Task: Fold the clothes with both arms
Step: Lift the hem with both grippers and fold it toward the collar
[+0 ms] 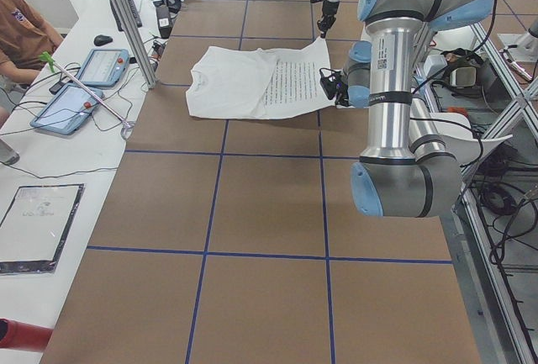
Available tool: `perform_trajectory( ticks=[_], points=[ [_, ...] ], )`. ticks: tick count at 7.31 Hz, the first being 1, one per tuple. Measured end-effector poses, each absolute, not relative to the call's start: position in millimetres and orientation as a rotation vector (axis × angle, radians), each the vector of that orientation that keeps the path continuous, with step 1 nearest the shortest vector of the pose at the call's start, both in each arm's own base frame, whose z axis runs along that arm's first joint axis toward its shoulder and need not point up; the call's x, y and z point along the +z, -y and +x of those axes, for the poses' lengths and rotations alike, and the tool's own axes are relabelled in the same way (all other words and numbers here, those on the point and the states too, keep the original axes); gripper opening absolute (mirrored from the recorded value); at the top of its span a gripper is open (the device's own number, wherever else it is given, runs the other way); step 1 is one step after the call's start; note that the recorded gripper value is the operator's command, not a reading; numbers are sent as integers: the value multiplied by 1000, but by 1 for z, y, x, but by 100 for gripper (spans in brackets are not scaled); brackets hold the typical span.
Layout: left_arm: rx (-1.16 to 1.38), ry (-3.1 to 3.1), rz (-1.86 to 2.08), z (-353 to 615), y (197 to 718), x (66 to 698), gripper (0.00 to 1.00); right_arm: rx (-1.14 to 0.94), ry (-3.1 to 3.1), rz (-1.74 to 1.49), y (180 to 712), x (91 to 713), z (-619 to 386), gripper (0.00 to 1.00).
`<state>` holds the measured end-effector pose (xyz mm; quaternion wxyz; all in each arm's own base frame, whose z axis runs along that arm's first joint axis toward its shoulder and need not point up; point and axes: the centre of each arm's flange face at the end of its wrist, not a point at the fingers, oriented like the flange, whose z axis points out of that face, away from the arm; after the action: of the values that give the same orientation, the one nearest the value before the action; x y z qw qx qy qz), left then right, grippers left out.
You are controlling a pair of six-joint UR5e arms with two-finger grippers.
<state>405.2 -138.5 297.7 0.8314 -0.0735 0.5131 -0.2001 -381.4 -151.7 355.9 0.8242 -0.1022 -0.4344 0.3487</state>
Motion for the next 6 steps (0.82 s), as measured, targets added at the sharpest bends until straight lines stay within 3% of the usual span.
perform_trajectory(
  ticks=[3, 6],
  points=[
    [-440, -1166, -142, 393, 151, 266, 0, 773, 957, -204, 166, 344, -370, 0],
    [-437, -1207, 85, 396, 234, 232, 0, 841, 1003, -151, 224, 330, -338, 0]
  ],
)
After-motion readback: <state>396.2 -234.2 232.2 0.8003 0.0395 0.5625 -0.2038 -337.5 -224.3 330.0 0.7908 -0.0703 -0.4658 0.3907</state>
